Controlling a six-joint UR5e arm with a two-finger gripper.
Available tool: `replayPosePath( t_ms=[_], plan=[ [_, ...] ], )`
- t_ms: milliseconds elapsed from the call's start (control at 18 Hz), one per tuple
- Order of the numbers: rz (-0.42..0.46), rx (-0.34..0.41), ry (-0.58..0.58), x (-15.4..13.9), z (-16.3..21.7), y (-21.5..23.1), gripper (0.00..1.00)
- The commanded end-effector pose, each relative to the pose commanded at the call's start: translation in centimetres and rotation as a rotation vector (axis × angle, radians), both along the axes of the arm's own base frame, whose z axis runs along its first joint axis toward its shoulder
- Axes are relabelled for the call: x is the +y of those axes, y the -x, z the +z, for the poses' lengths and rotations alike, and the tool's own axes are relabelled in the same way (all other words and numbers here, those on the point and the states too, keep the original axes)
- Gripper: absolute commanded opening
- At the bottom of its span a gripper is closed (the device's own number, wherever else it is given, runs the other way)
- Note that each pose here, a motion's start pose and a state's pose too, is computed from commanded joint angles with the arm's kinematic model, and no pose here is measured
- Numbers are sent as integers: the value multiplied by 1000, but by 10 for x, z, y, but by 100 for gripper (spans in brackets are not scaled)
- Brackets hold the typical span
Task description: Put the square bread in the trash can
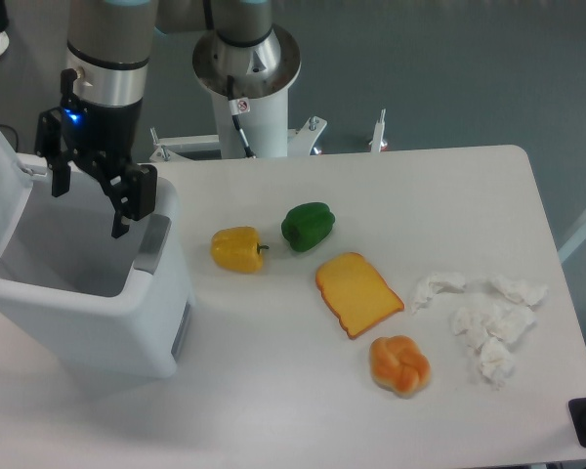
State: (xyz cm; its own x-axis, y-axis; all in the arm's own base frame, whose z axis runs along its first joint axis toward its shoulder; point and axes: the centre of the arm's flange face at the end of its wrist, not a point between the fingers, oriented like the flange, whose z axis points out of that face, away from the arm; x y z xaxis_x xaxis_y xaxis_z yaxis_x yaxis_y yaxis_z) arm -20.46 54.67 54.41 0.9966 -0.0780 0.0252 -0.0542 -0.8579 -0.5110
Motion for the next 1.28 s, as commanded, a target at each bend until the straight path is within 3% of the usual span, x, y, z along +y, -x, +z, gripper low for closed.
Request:
replayPosePath(
  t_ms=[167, 333, 444, 667, 1056, 1278],
  plan=[
    [55, 9, -17, -15, 4, 43, 100],
    [49, 71, -9, -29, -17, 103, 100],
    [18, 140, 44, -47, -36, 145, 100],
    [-10, 207, 166, -70, -75, 203, 100],
    [-211, 250, 298, -104, -143, 254, 100],
    [-279, 248, 371, -102, -178, 273, 100]
  ],
)
